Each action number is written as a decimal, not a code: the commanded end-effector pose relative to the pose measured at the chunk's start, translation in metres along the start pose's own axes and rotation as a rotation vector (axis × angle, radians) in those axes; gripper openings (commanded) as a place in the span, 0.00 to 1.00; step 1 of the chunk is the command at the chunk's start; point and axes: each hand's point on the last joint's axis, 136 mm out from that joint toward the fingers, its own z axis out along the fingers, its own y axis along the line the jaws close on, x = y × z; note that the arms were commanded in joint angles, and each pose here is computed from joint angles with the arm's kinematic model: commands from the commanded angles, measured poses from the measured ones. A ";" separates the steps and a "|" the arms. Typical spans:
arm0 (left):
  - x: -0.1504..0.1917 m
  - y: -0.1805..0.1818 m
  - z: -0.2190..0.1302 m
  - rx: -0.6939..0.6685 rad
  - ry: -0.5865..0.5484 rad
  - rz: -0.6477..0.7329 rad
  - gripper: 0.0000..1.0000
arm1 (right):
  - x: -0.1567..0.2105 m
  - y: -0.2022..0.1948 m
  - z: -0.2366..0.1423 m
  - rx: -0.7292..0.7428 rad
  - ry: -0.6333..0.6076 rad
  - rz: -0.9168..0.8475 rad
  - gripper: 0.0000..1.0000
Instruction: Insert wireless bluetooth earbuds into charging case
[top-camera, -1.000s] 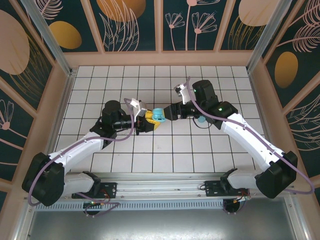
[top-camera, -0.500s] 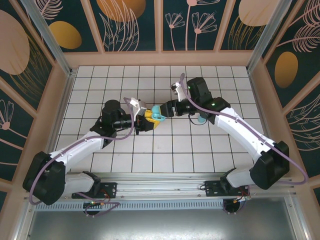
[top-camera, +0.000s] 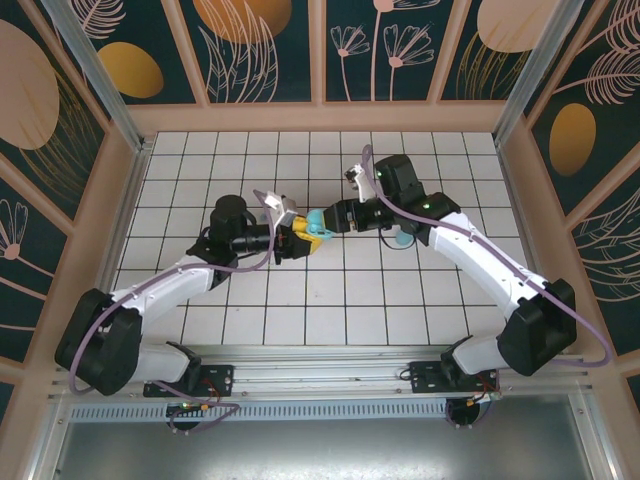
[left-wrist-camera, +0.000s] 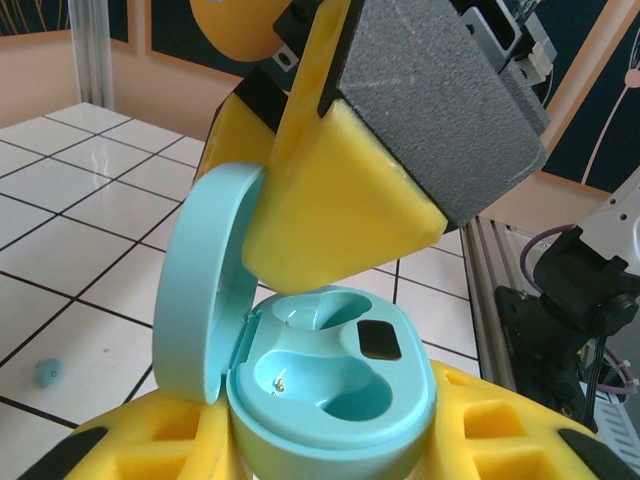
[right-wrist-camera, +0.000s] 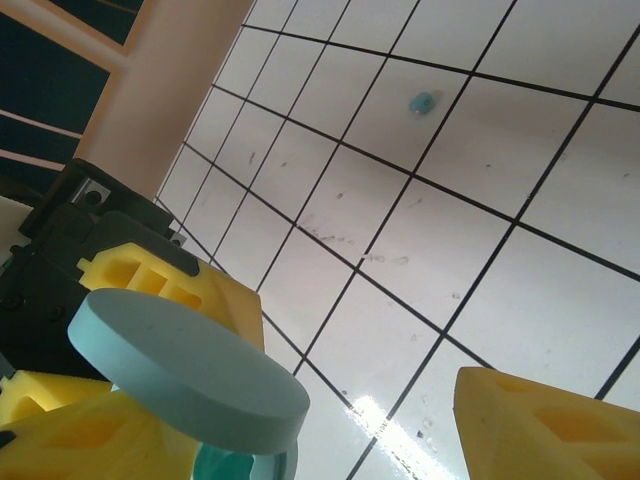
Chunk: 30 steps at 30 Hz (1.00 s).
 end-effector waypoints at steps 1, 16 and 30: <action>-0.015 -0.004 0.002 0.049 -0.031 0.032 0.10 | -0.013 0.008 -0.013 -0.014 -0.046 -0.018 0.67; -0.016 0.003 0.006 0.050 -0.036 0.013 0.10 | -0.011 0.019 -0.028 -0.026 -0.051 -0.065 0.67; -0.016 -0.004 0.005 0.088 -0.032 0.018 0.07 | -0.033 -0.005 -0.005 -0.013 -0.053 -0.009 0.67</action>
